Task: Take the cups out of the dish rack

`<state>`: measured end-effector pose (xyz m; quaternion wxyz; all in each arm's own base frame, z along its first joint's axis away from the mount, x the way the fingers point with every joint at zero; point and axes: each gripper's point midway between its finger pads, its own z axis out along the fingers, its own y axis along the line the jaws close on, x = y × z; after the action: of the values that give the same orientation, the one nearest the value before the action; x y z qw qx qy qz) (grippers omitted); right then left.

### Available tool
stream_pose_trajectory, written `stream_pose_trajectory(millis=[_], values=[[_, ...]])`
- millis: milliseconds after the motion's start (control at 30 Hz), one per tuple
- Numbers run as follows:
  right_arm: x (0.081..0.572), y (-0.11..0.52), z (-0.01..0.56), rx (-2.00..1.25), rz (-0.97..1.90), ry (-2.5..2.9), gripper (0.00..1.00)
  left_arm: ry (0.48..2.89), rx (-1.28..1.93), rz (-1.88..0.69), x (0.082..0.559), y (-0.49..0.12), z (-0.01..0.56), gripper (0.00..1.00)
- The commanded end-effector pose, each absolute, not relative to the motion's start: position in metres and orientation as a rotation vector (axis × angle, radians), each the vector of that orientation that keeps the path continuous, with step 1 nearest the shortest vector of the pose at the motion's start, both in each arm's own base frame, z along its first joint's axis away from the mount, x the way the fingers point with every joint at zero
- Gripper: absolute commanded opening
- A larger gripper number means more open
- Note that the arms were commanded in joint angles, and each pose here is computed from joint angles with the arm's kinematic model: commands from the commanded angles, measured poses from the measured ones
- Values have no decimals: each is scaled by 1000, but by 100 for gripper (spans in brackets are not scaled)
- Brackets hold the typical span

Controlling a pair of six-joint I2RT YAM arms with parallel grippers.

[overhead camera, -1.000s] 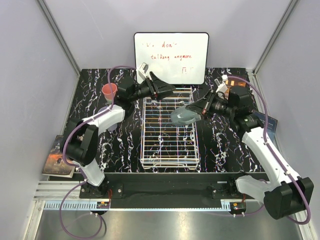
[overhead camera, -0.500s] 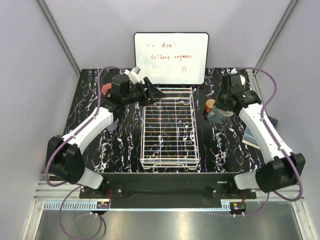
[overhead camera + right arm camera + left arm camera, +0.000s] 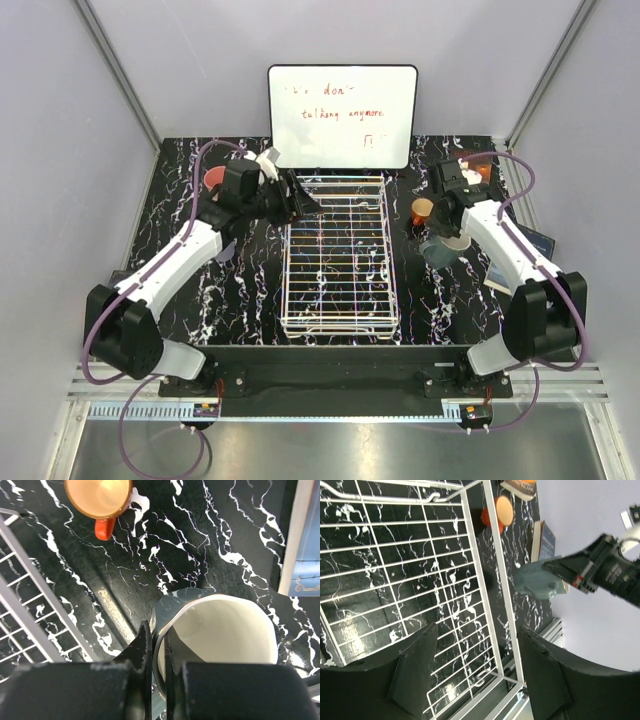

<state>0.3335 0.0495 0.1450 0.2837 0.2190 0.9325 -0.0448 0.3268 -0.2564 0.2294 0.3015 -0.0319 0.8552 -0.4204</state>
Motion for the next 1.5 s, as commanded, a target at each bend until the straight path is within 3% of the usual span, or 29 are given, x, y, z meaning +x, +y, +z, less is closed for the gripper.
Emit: stream_pose_trajectory(millis=[0,567,1133,1267,1467], values=[[366,53,147,624,-85,2384,0,2213,-13,-1091,314,-258,243,68],[401,63,100,625,-100,2420,0,2252,13,-1064,291,-256,225,68],[361,92,81,613,-32,2502,2,2282,21,-1072,290,-262,218,68],[357,100,80,598,-24,2506,7,2278,31,-1074,290,-263,219,68],[354,103,85,589,-16,2499,24,2281,30,-1071,286,-262,217,68]])
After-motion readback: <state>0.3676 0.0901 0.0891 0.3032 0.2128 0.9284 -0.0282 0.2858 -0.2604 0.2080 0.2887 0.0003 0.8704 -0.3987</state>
